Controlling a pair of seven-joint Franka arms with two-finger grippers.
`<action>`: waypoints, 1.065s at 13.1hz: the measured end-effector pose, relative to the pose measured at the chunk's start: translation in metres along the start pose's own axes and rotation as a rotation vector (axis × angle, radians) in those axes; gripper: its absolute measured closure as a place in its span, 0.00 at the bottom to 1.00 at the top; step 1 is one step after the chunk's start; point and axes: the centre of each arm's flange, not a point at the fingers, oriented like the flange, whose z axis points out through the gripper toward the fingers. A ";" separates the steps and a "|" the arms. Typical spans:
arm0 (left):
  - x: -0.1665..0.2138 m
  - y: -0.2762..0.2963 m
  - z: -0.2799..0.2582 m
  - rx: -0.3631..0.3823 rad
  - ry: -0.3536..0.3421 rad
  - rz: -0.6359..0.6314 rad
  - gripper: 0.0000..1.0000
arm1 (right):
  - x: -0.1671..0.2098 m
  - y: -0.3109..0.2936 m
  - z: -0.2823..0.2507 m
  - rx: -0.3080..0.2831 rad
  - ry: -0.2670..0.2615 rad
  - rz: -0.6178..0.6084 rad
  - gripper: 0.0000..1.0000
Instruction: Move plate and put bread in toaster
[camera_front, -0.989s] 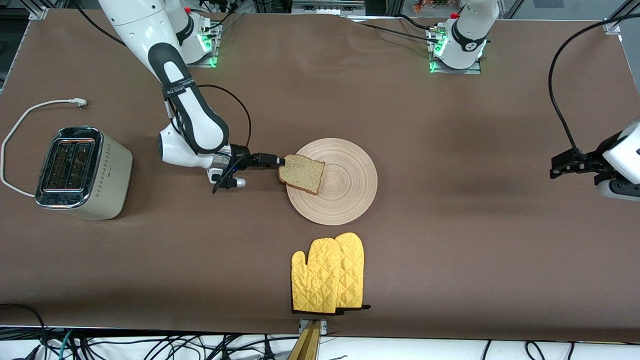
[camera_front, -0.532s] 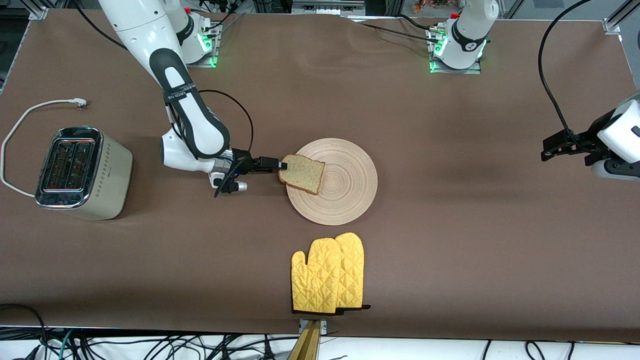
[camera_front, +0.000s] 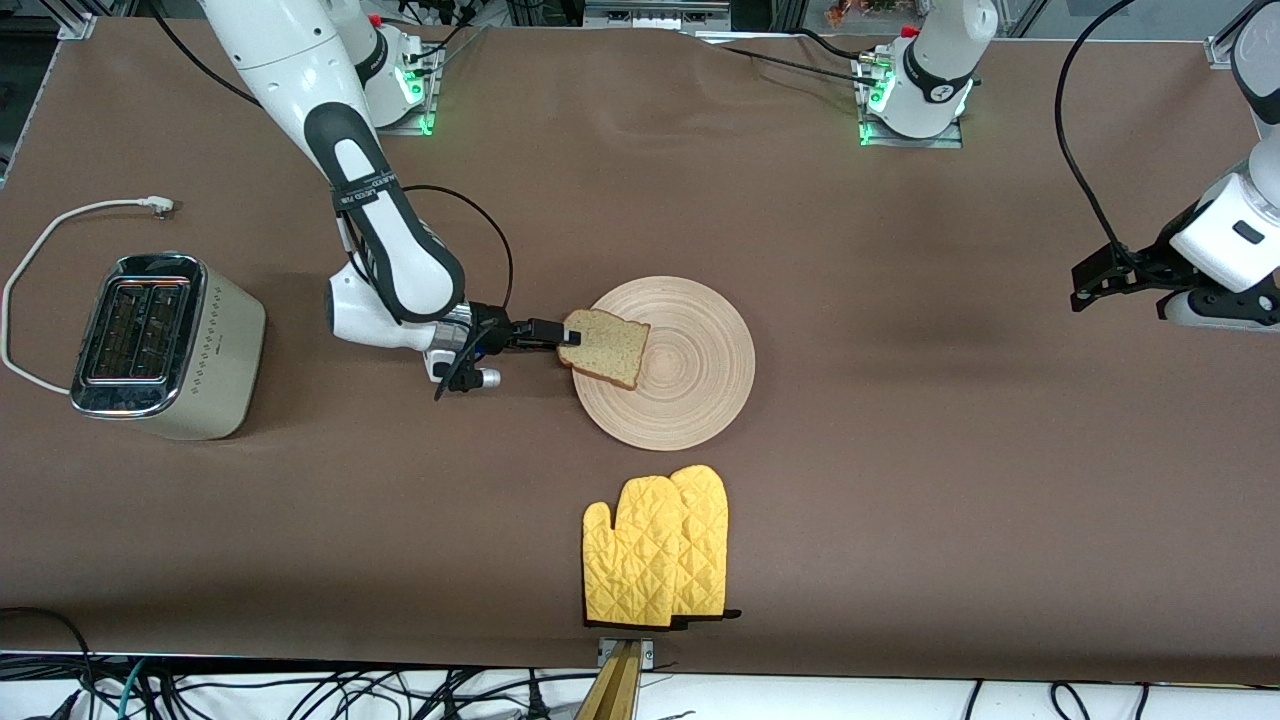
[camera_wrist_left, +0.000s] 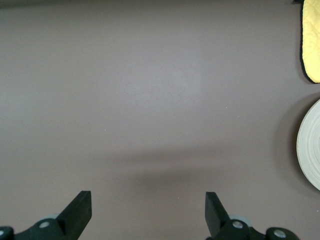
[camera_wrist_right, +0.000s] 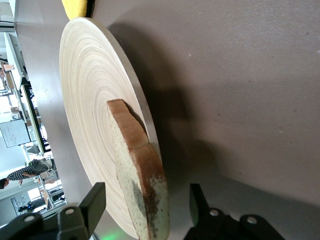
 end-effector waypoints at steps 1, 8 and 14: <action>0.000 0.001 -0.001 0.000 0.001 0.002 0.00 | 0.000 0.000 0.002 0.004 0.001 0.003 0.24; 0.000 0.005 0.000 0.000 -0.001 0.009 0.00 | 0.004 -0.008 0.004 0.018 0.009 -0.011 0.54; 0.001 0.001 0.003 0.000 -0.005 0.001 0.00 | 0.005 -0.008 0.003 0.017 0.011 -0.073 0.90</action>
